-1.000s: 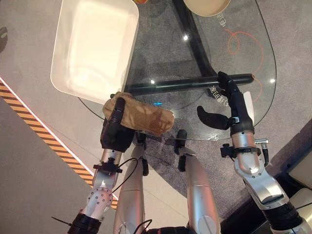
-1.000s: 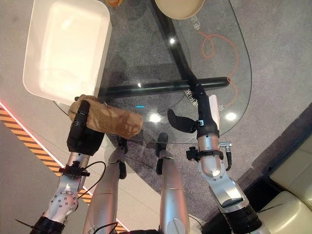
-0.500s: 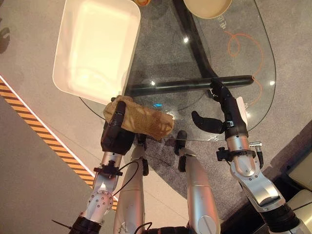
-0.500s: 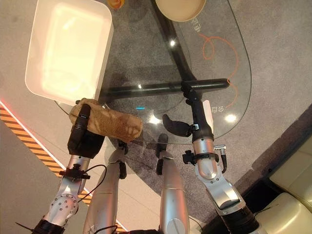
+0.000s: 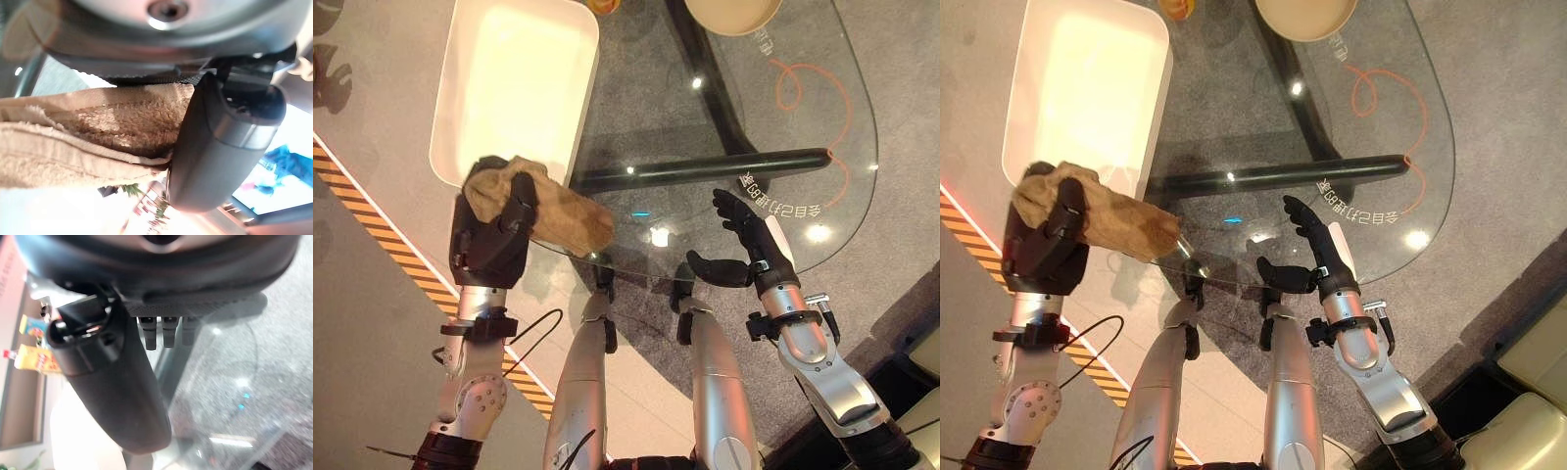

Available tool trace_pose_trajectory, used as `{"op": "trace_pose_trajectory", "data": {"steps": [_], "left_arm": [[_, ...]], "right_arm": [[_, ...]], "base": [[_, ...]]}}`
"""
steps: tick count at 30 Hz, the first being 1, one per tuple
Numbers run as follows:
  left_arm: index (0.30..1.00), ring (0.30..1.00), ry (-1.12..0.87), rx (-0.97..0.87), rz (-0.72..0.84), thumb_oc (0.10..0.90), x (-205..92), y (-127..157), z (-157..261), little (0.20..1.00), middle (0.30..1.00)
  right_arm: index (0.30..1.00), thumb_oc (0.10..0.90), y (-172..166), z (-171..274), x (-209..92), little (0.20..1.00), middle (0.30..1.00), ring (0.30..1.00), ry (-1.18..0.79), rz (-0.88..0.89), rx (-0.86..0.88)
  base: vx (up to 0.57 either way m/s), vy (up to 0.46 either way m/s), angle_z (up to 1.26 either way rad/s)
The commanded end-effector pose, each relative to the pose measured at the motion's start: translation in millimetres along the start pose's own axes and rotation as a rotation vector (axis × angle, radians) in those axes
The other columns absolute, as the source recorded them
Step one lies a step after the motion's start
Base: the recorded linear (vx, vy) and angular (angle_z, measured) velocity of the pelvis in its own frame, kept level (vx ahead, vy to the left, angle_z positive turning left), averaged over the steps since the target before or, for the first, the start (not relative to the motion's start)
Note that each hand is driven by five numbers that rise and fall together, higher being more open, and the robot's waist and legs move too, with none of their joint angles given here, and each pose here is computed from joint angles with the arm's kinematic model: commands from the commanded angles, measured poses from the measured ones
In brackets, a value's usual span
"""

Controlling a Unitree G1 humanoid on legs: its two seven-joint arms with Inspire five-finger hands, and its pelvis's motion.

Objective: Wipe the table with a cloth and put it in the basket.

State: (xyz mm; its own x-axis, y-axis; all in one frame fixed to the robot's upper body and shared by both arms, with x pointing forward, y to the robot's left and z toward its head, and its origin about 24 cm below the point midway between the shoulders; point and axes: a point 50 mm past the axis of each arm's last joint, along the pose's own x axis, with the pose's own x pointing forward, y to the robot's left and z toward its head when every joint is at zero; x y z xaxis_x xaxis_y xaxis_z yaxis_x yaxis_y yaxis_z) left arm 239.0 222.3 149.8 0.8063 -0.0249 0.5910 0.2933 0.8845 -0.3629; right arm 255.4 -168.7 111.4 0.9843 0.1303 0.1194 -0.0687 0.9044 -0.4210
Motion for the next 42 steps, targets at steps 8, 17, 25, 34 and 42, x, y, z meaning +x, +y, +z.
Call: {"op": "trace_pose_trajectory", "data": {"steps": [8,17,25,34,42], "left_arm": [[0.3,0.3,-0.431,0.31,0.027,0.1,20,-24,69,0.2,0.3],[0.3,0.3,-0.527,0.787,0.22,0.1,51,-10,85,0.2,0.3],[0.3,0.3,-0.574,0.802,0.323,0.1,73,-1,91,0.2,0.3],[0.3,0.3,-0.571,0.867,0.376,0.1,96,6,89,0.2,0.3],[0.3,0.3,-0.599,0.87,0.399,0.1,114,5,86,0.2,0.3]], "right_arm": [[0.9,0.8,20,12,-5,0.9,0.9,0.9,-0.011,0.175,-0.023],[0.9,0.8,21,11,7,0.9,0.9,0.9,0.04,0.224,-0.067],[0.9,0.8,27,10,12,0.9,0.9,0.9,0.074,0.29,-0.089],[0.9,0.8,29,14,20,0.9,0.9,0.9,0.096,0.309,-0.086],[0.9,0.8,25,20,33,0.9,0.9,0.9,0.105,0.308,-0.098]], "base": [[0.02,0.065,-0.01],[0.02,0.069,-0.02],[0.02,0.057,-0.03],[0.02,0.053,-0.02],[0.01,0.044,-0.05]]}}
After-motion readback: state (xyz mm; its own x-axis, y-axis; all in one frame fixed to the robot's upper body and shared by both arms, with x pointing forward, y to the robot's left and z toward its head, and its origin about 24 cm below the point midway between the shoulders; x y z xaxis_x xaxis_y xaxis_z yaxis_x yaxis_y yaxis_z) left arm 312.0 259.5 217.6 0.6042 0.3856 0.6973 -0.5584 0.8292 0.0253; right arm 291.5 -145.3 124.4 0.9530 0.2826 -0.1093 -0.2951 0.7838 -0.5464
